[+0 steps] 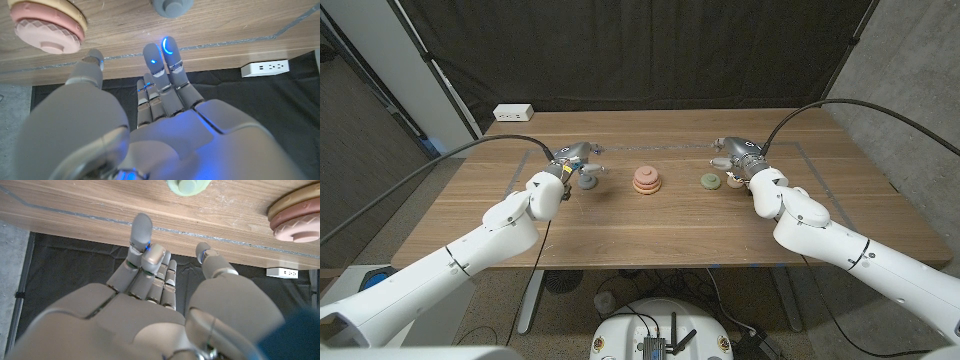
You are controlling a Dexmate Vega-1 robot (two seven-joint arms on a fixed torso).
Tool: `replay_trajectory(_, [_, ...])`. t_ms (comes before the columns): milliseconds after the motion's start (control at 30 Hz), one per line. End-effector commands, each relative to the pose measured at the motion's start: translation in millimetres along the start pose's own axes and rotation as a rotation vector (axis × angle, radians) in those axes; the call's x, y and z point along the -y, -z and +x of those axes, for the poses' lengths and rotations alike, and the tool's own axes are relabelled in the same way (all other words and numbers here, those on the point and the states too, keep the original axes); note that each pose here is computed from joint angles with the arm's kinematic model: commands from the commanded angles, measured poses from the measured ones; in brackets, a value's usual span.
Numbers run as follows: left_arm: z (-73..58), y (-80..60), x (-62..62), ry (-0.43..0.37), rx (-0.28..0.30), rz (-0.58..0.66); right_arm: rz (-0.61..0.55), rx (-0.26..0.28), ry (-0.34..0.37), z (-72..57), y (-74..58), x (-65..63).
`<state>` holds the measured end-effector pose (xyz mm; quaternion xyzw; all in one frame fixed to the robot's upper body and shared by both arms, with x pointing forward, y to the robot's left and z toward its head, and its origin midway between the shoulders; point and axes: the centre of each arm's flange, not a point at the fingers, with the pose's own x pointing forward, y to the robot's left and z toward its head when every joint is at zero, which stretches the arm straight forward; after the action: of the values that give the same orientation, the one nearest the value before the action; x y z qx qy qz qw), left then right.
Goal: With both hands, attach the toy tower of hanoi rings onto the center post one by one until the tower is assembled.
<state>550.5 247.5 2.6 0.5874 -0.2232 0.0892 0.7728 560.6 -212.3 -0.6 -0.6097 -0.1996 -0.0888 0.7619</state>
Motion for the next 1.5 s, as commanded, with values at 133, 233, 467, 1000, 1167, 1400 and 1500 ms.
replay_trajectory(133, [-16.9,20.4,8.9,-0.132,-0.04,-0.053,-0.003,-0.006,-0.005,-4.7,1.4,-4.4])
replay_trajectory(233, [-18.0,21.7,9.2,-0.143,-0.034,-0.055,0.0,-0.011,-0.001,-5.8,0.8,-4.7])
replay_trajectory(467, [-17.0,21.4,7.2,-0.145,-0.023,-0.055,-0.015,-0.018,0.003,-8.6,1.4,-3.3])
replay_trajectory(1000, [-14.9,17.9,11.7,-0.159,-0.015,-0.07,-0.105,-0.031,-0.075,-7.4,-7.2,-3.4])
replay_trajectory(1167, [-15.9,19.6,13.5,-0.17,-0.015,-0.083,-0.144,-0.049,-0.108,-4.2,-11.3,-4.7])
replay_trajectory(1400, [-17.2,20.2,13.9,-0.162,-0.016,-0.079,-0.165,-0.066,-0.14,-0.5,-12.5,-5.8])
replay_trajectory(1500, [-17.8,19.7,13.5,-0.161,-0.015,-0.078,-0.156,-0.071,-0.156,1.8,-11.3,-6.2])
